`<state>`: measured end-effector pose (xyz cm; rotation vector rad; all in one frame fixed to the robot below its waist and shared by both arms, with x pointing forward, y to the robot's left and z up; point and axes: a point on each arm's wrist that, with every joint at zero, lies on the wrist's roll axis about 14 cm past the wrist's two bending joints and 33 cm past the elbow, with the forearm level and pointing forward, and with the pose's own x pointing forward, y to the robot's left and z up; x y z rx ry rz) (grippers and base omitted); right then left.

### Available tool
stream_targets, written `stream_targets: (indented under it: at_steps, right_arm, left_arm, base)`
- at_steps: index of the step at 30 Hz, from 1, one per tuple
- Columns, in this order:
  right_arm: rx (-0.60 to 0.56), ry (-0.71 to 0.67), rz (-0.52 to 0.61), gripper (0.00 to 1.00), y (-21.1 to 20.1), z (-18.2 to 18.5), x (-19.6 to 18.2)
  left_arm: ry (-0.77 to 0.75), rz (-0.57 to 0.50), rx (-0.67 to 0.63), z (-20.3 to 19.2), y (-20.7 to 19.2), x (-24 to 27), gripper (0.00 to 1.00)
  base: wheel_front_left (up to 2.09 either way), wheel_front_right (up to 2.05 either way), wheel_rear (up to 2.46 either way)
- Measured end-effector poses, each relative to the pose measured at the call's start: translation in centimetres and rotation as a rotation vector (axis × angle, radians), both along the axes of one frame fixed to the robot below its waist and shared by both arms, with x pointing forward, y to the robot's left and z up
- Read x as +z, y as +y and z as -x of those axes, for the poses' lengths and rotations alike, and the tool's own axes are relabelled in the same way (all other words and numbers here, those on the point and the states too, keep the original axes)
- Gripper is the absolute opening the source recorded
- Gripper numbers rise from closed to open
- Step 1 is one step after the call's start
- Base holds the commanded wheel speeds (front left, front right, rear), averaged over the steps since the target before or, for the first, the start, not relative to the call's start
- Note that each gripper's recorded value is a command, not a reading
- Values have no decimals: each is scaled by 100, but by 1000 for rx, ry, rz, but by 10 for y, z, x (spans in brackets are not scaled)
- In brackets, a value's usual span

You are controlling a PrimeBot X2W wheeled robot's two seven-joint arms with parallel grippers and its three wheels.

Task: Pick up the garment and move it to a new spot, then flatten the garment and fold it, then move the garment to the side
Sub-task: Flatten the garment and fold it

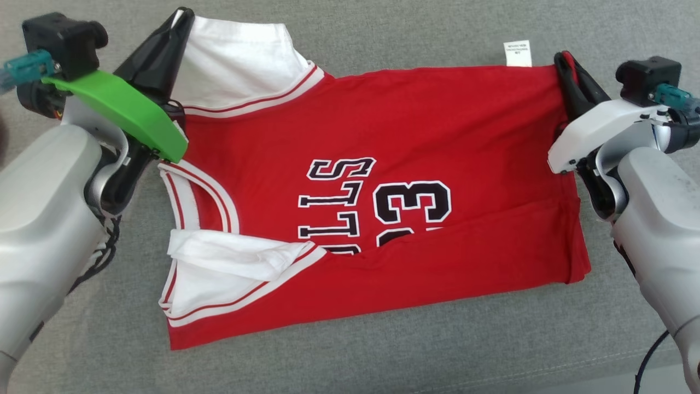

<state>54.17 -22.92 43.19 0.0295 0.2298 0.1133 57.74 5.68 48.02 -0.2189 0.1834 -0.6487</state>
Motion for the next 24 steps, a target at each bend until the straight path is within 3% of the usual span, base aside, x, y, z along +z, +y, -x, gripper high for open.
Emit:
stream_targets:
  at_steps: [12, 24]
  right_arm:
    - [-19, -93, -47, 0, 6, 32, 18]
    - [-57, -116, -95, 0, 6, 76, 22]
  left_arm:
    - [-61, 121, 124, 76, 23, 27, 0]
    - [78, 165, 222, 153, 36, -8, 0]
  base:
    - [0, 0, 0]
    - [0, 0, 0]
